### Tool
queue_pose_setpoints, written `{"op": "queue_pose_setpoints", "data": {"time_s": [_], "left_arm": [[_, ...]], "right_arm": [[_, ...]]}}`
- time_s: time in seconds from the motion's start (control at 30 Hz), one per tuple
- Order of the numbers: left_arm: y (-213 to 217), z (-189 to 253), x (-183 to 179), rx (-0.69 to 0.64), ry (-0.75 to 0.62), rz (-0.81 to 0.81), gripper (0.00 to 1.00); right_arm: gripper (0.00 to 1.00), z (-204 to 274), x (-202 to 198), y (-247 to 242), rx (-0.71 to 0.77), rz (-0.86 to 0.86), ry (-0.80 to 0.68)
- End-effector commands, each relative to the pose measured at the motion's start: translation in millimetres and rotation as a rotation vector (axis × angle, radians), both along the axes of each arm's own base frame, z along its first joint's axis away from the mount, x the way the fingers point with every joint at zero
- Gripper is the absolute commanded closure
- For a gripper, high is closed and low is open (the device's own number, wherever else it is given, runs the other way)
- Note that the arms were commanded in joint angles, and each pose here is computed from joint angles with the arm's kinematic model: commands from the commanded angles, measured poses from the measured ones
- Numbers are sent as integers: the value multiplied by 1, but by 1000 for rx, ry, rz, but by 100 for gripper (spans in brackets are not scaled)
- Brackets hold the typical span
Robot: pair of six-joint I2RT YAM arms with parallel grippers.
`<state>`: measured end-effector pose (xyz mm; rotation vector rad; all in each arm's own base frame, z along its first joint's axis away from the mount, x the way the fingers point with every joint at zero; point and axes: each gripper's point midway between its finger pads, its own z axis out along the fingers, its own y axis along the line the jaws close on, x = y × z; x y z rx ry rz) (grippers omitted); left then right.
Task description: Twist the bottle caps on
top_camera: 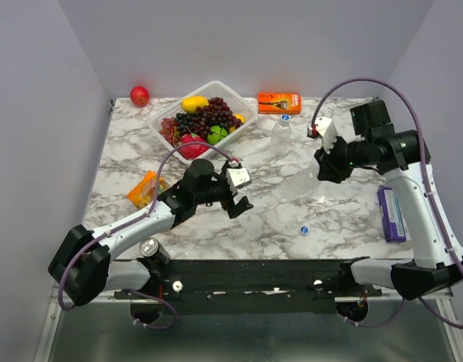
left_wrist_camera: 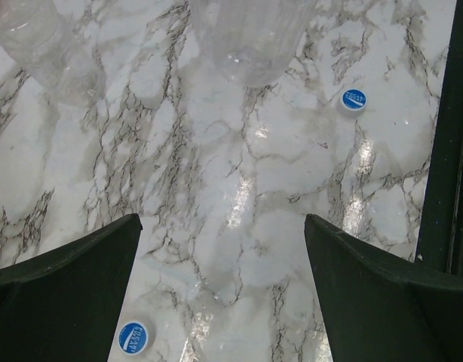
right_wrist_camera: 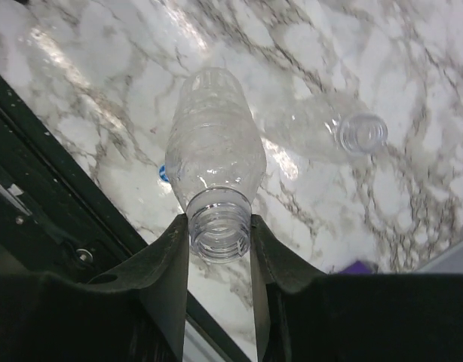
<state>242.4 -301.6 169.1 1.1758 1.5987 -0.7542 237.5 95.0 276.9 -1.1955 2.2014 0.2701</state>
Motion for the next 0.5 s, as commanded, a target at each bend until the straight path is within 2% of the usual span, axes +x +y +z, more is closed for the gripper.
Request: {"op": "queue_pose_setpoints", "data": {"time_s": [0.0, 0.27, 0.47], "left_arm": [[-17, 18, -3, -37, -64, -99, 1], [-39, 22, 4, -80, -9, -76, 1], [-44, 8, 11, -63, 15, -33, 1]], "right_arm": [[79, -2, -32, 35, 80, 165, 198], [79, 19, 5, 88, 150, 263, 163], [79, 32, 3, 117, 212, 340, 181]]}}
